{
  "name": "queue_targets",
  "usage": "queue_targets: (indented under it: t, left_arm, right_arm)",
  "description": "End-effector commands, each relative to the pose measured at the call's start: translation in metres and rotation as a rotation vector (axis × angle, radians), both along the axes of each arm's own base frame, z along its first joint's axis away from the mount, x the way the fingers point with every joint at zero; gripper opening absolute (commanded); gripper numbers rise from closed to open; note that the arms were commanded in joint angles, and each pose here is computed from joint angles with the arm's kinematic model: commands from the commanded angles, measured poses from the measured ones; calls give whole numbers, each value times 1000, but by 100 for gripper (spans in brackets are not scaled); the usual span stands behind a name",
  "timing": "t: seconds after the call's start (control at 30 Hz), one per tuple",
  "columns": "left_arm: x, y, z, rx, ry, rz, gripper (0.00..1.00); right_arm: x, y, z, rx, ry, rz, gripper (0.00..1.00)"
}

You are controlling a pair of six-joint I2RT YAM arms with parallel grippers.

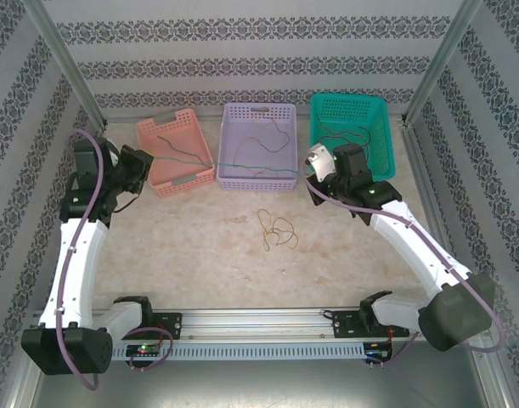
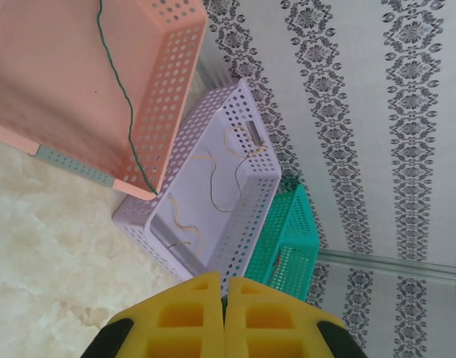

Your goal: Untangle the cables

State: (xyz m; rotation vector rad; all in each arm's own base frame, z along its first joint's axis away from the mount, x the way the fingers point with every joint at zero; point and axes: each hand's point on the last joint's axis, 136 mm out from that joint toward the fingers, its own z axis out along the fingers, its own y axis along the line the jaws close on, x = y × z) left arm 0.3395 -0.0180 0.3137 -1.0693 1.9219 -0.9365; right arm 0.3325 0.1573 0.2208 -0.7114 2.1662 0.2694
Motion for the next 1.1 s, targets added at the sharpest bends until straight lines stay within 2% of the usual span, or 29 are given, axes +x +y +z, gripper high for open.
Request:
queue_targets:
  t: [0.0,0.13,0.23,0.57,0.7,0.83,1.07]
  left_arm:
    - [3,62,28,125,-57,220,0]
    - [0,80,36,159,-50,263,0]
    - [0,90,43,195,-51,280,0]
    - [11,116,49,389,24,290,0]
    - [26,125,52,436,35,279,0]
    - [52,128,58,470,26,231,0]
    - [91,131,64,496,4,156,0]
  right_arm:
    - [-6,-43,-19,-136,30,-133,0]
    - [-9,-46,-21,-173,20,-120,0]
    - [-14,-37,-20,-203,-3,-51,0]
    - [-46,-9,-47,-487,-81,296,0]
    - [-71,2,-62,-571,-77,495,0]
    - [-106,15,-74,-580,-19,695,0]
    - [-134,23,-84,-535,76,795,0]
